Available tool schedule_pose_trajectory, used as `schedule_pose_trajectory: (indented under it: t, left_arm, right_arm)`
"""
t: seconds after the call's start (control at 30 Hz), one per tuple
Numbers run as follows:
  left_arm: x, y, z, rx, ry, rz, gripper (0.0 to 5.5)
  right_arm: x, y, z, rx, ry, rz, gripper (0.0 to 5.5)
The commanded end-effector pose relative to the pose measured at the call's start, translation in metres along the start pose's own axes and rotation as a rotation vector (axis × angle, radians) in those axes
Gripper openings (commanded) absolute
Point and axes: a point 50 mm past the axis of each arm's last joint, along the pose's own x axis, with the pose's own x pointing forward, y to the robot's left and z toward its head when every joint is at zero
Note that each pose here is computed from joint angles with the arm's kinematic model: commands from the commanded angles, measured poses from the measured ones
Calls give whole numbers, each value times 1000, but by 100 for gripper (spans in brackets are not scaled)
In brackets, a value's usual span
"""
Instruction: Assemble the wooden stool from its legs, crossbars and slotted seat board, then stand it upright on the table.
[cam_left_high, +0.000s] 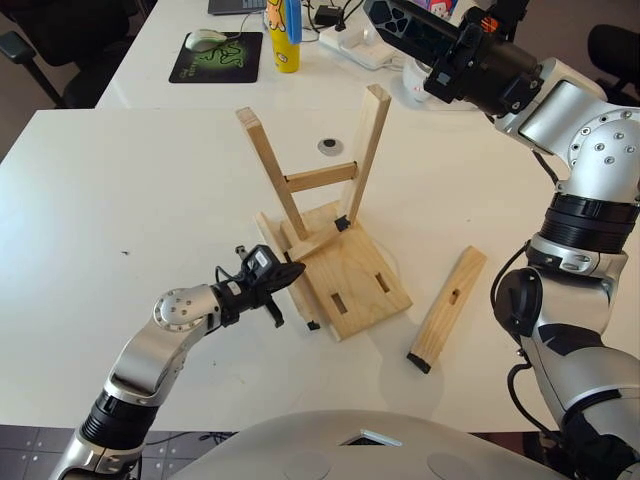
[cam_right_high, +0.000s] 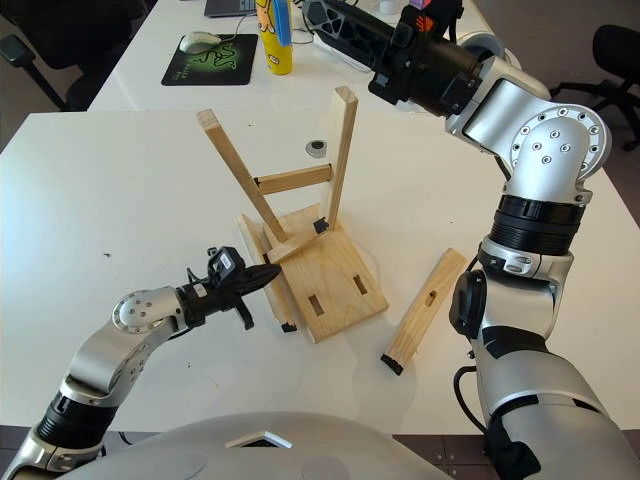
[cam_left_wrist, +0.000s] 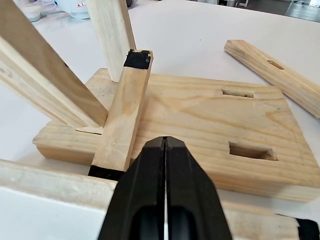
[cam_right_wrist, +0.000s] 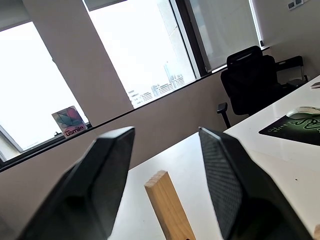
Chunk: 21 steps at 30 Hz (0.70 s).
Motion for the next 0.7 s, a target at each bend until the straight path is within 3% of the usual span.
schedule_pose_trajectory:
  t: [0.03, 0.3, 0.7]
  left_arm:
    - [-6, 2, -15, -7, 74, 6, 1]
    - [-23, 10, -18, -6, 89, 53, 1]
    - [-23, 9, -10, 0, 50, 65, 1]
  right_arm:
    - [-2, 2, 1, -18, -5, -3, 238]
    - [-5, 2, 4, -27, -22, -13, 238]
    - [-5, 1, 5, -29, -25, -13, 238]
